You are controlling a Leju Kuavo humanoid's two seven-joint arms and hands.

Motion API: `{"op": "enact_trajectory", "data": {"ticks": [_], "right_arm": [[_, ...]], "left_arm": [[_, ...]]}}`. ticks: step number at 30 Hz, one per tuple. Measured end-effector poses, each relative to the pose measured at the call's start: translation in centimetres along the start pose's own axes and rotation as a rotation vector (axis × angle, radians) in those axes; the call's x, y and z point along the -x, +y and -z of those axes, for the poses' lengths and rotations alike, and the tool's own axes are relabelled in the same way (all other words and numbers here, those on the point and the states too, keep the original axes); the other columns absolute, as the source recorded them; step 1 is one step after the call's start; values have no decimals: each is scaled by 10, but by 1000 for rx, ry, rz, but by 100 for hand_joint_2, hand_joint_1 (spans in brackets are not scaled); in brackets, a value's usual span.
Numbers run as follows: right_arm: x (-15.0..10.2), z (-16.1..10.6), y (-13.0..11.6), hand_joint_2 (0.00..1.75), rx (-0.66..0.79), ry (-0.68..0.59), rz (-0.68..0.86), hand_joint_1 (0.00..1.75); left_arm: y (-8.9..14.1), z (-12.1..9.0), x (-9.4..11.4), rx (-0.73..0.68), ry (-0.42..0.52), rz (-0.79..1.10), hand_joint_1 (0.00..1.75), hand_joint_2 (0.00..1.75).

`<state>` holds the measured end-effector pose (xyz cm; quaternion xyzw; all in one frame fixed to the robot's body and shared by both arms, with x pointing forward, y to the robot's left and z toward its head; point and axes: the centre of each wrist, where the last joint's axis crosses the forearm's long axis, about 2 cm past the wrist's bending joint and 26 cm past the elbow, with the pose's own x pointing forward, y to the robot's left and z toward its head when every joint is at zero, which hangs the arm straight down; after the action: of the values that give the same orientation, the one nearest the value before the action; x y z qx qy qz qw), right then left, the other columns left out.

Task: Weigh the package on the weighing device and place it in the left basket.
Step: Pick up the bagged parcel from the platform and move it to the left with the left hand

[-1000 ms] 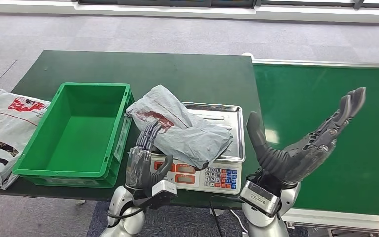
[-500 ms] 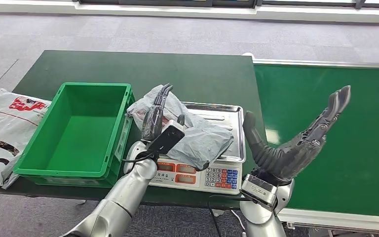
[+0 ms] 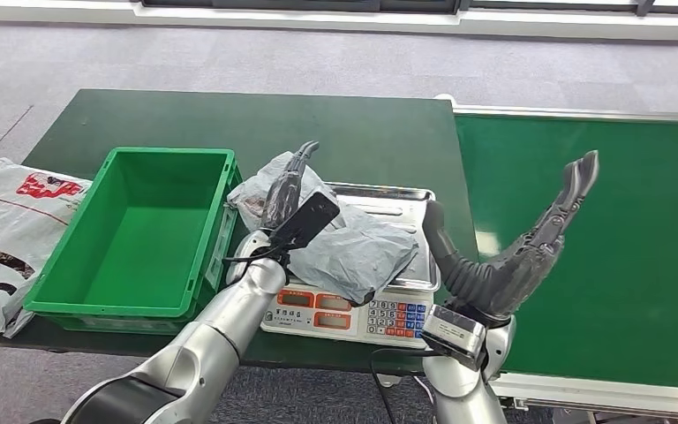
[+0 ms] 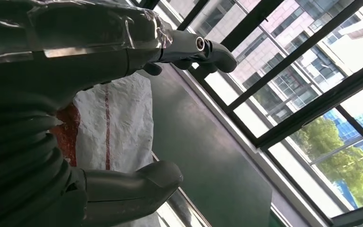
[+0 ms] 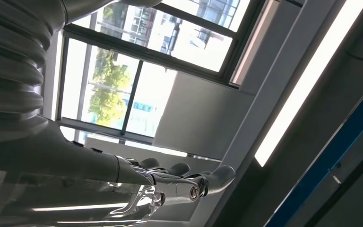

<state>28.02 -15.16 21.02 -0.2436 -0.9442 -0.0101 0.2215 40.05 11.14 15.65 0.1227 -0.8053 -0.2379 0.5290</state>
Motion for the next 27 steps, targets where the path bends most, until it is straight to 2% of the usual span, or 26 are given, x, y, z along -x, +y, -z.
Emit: {"op": "enact_trajectory", "data": {"ticks": [3,6,9,13,17,22,27], "right_arm": [[-1,-1,3,175,-5,2,11,0],[-2,-2,5,175,-10,6,20,0],[-3,-2,7,175,-14,8,28,0],[-3,-3,8,175,-13,17,41,0],[-2,-5,9,175,-12,30,48,0],[-1,-6,10,175,-22,31,44,0],[-1,-7,10,175,-31,24,34,0]], "left_arm": [[-4,-1,1,30,60,53,0,175],[-13,-8,4,101,162,104,0,175],[-24,-18,8,217,262,189,0,175],[-32,-32,17,392,332,311,0,175],[-33,-36,22,523,340,349,0,175],[-35,-39,24,656,298,232,0,175],[-37,-40,23,722,284,192,0,175]]}}
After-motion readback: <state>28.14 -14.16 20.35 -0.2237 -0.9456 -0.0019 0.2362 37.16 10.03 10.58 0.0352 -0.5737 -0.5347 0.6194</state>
